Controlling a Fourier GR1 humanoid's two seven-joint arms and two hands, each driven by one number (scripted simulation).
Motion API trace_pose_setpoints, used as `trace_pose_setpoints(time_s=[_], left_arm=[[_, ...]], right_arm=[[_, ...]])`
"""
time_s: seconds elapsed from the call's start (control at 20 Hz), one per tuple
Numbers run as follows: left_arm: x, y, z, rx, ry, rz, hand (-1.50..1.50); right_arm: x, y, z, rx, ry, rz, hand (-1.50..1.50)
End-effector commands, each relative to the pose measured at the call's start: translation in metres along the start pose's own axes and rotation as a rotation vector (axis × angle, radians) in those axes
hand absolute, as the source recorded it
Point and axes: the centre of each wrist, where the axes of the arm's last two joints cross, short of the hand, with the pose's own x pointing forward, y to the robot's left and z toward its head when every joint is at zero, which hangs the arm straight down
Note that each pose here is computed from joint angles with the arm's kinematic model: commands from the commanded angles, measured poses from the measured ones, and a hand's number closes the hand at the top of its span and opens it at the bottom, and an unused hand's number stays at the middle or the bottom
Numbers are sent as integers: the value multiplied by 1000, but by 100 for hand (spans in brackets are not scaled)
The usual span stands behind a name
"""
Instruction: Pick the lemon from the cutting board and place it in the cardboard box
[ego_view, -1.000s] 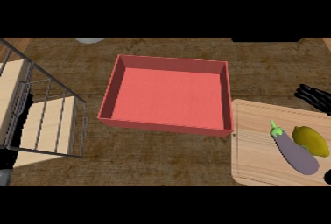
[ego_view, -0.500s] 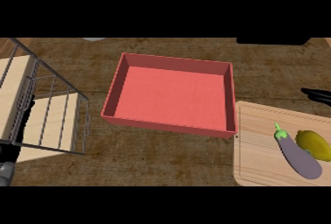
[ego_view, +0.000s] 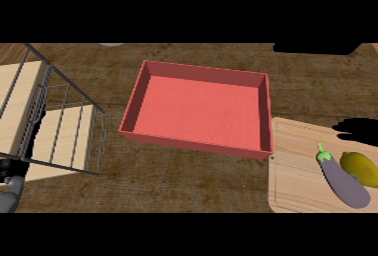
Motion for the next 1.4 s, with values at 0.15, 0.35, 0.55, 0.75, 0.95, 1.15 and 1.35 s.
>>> trace_pose_setpoints(time_s=[0.15,0.35,0.55,0.75,0.95,1.15,1.35], left_arm=[[-7,-14,-5,16,26,3,0],[-10,-3,-12,28,43,-11,0],[-13,4,4,31,17,-9,0],[-5,3,-10,33,35,-3,0],[-18,1,-7,33,53,7,0],[-8,5,0,43,37,-2,0],[-10,7,-2,38,46,-5,0]], right_arm=[[-28,-2,-11,154,-112,18,-150],[-40,12,-31,150,-126,37,-150],[-49,22,-36,164,-120,10,-150],[-43,21,-53,178,-167,32,-150],[-47,22,-43,180,-199,1,-150],[-41,26,-41,197,-259,-4,-150],[-35,13,-45,198,-285,1,-150]])
